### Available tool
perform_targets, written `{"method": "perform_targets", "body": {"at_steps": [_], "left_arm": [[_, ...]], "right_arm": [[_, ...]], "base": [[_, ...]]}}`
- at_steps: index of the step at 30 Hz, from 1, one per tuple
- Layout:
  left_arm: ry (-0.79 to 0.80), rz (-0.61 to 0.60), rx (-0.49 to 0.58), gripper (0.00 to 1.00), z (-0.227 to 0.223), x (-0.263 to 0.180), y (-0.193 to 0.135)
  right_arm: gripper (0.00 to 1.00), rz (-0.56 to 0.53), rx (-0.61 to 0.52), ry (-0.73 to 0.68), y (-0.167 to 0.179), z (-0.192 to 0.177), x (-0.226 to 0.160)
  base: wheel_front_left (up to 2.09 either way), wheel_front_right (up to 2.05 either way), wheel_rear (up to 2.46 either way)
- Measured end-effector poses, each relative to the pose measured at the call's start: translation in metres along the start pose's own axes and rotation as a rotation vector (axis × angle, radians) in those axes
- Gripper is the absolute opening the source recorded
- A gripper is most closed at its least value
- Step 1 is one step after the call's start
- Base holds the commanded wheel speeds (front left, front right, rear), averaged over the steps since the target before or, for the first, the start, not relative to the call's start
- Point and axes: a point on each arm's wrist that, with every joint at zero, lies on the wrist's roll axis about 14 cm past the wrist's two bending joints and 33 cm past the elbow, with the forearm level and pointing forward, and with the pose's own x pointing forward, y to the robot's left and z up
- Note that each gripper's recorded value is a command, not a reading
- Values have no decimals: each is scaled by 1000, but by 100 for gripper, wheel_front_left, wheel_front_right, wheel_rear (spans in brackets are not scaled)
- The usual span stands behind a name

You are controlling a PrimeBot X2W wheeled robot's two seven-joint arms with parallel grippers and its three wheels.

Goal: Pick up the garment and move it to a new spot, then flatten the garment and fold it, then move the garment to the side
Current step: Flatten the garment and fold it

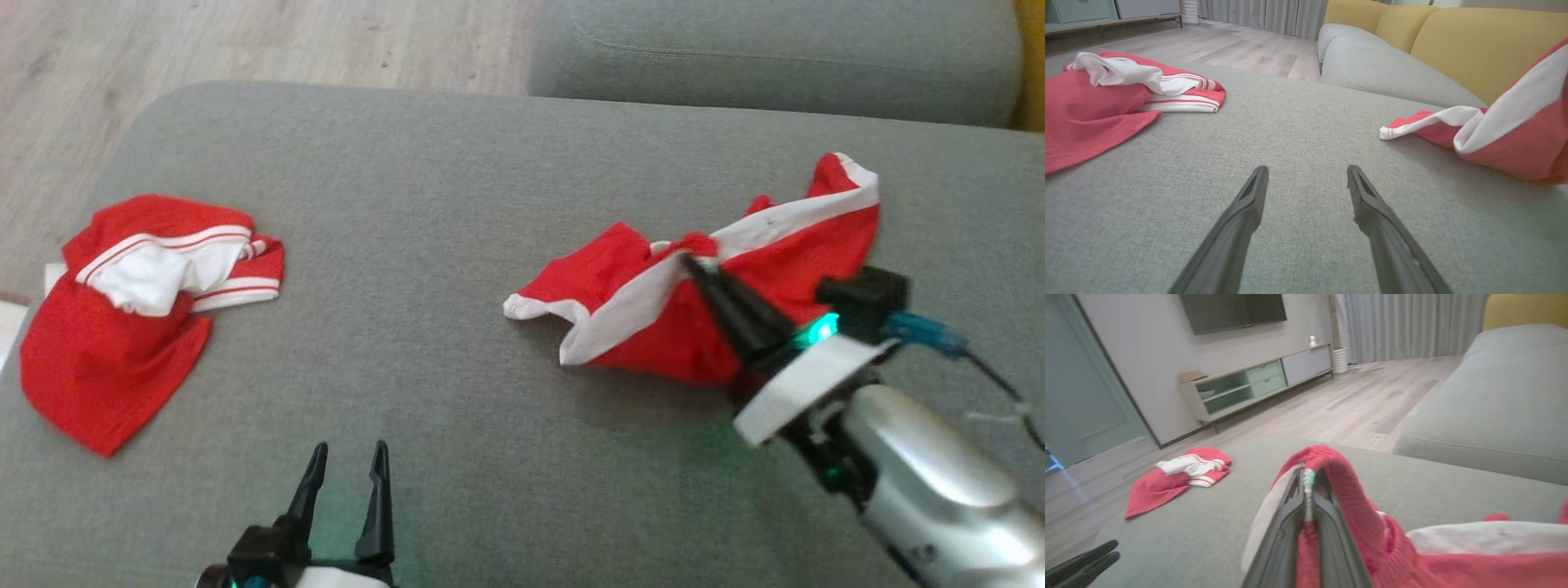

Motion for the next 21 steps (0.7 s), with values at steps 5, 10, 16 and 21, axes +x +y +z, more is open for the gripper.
{"method": "perform_targets", "body": {"at_steps": [5,10,16,21], "left_arm": [[10,-30,3,100,-2,5,-7],[24,-78,11,100,-5,14,-21],[28,-148,22,100,-3,31,-42],[24,-185,23,100,0,43,-54]], "right_arm": [[0,-220,38,15,-64,-10,-43],[0,-452,62,56,-123,-29,-94],[100,-563,77,122,-140,-59,-119],[100,-614,37,132,-148,-64,-127]], "base": [[0,0,0],[0,0,0],[0,0,0],[0,0,0]]}}
